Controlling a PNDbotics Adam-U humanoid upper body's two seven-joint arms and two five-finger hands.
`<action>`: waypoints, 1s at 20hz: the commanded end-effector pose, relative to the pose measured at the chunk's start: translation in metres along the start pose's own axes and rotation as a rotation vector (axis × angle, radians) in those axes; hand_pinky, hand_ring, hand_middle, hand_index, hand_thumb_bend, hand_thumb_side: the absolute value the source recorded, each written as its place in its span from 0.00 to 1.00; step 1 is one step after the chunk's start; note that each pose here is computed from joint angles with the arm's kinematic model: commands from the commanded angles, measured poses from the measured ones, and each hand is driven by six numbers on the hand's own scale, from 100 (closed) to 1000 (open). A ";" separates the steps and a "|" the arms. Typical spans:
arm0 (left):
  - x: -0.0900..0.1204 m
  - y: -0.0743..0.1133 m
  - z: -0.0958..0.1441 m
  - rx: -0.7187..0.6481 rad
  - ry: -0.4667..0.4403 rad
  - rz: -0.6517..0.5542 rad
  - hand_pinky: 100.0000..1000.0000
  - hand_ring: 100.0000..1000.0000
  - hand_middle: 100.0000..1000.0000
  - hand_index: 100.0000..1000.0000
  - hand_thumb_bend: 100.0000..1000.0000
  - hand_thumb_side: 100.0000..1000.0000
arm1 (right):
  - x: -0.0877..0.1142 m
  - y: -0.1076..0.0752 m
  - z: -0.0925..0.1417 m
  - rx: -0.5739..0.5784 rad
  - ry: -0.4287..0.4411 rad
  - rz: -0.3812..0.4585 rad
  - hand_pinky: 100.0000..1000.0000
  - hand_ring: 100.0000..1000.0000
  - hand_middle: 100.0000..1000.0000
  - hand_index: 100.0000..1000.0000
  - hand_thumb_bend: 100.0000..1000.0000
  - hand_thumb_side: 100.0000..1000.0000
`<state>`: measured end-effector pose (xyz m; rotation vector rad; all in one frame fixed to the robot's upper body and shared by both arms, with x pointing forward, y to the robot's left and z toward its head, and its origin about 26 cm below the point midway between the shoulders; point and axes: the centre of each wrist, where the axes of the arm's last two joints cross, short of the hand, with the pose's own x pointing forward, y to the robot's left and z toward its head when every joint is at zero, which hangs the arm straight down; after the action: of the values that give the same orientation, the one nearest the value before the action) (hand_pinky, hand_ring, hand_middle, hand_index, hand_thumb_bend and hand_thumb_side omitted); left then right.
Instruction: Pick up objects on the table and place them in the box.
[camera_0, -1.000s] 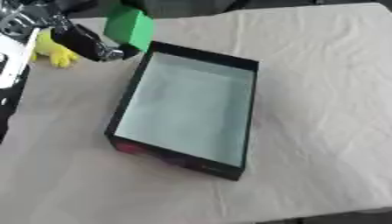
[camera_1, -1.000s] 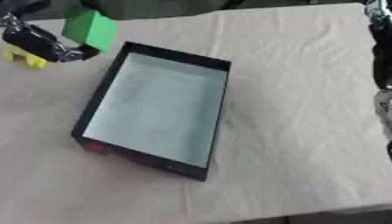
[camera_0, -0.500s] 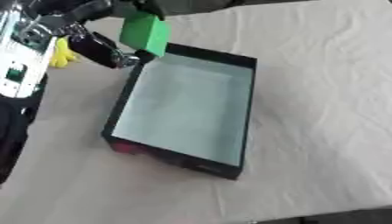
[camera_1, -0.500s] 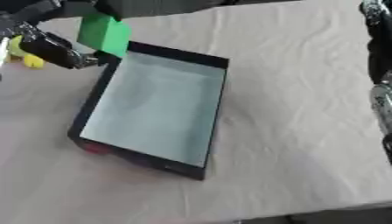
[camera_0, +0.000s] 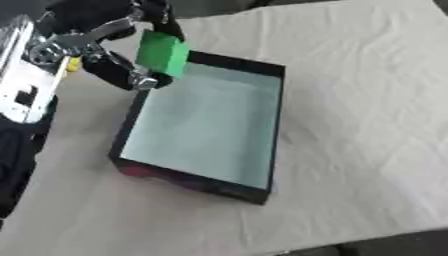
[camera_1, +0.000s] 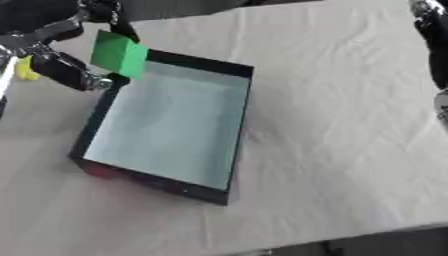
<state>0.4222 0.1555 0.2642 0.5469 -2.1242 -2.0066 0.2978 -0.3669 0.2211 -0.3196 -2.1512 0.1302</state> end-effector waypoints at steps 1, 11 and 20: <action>-0.003 -0.001 -0.002 -0.280 -0.169 -0.172 0.59 0.47 0.38 0.50 0.24 0.00 | 0.017 -0.003 -0.008 0.034 -0.049 0.015 1.00 0.95 0.98 0.86 0.00 0.40; -0.010 -0.038 -0.014 -0.265 -0.154 -0.108 0.58 0.47 0.39 0.53 0.22 0.00 | 0.033 -0.003 -0.020 0.065 -0.101 0.023 1.00 0.94 0.97 0.85 0.00 0.38; -0.007 -0.046 -0.023 -0.159 -0.139 -0.083 0.57 0.46 0.38 0.53 0.21 0.00 | 0.035 -0.008 -0.021 0.081 -0.109 0.082 0.99 0.94 0.97 0.85 0.00 0.38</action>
<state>0.4443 0.1392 0.2118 0.5186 -2.0669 -2.0864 0.2973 -0.3627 0.2489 -0.3179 -2.2081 0.2353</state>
